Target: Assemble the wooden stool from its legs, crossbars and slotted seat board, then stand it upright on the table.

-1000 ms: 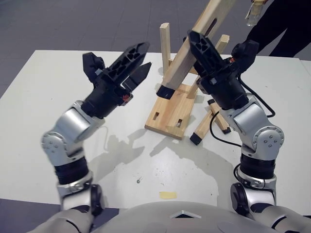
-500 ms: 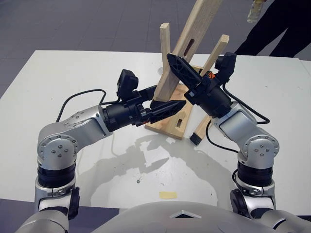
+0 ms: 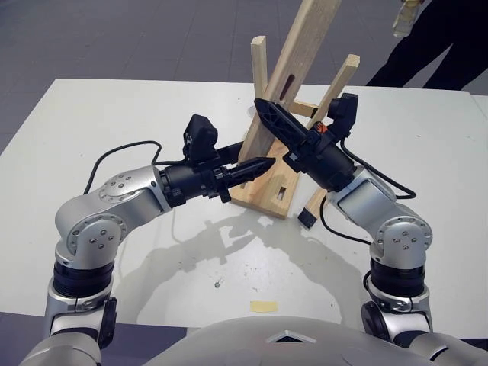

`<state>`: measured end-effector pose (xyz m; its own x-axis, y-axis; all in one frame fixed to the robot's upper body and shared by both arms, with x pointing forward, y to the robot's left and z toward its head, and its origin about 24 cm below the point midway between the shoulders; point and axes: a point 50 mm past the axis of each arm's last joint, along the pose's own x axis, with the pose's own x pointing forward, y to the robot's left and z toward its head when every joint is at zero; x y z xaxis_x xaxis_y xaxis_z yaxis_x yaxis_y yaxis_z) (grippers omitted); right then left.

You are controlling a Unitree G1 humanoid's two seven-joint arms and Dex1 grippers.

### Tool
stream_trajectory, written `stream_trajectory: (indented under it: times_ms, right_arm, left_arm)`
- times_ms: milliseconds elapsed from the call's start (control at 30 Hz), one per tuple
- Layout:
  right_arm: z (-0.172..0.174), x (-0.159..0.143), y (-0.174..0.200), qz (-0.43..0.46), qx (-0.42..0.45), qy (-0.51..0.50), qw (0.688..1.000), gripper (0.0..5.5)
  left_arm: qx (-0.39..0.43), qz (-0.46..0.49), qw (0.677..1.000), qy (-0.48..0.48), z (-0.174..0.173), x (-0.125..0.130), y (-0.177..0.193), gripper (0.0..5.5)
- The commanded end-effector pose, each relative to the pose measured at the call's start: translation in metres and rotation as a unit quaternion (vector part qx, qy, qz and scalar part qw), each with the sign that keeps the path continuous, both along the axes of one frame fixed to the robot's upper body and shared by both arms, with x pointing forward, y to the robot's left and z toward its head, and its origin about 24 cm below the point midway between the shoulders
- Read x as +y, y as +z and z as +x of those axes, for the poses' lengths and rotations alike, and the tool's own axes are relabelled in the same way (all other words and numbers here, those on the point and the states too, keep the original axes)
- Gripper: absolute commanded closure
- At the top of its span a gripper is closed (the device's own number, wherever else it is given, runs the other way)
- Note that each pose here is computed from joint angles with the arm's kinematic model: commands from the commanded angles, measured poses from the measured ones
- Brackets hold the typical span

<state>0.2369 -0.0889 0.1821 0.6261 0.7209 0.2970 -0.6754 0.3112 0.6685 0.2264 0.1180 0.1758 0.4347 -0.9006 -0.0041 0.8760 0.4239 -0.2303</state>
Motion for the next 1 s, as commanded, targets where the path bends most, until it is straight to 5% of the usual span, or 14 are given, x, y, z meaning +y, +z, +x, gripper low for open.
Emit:
stream_trajectory:
  times_ms: [33, 300, 667, 1000]
  right_arm:
    - [-0.001, 0.001, 0.0, -0.013, -0.008, 0.003, 1.0, 3.44]
    - [-0.002, 0.0, -0.007, -0.035, -0.01, -0.002, 0.999, 3.44]
    - [-0.011, -0.008, -0.007, -0.014, -0.016, 0.025, 0.999, 1.54]
    - [-0.023, -0.039, -0.023, -0.035, 0.021, -0.037, 0.998, 0.1]
  left_arm:
    - [-0.026, 0.016, 1.0, -0.002, -0.002, -0.002, 0.0, 4.06]
    - [-0.017, 0.01, 1.0, -0.005, 0.001, 0.003, 0.0, 4.35]
    - [0.108, -0.122, 0.979, 0.12, 0.027, 0.033, -0.008, 4.48]
    - [0.393, -0.165, 0.891, 0.158, 0.005, 0.105, -0.077, 4.48]
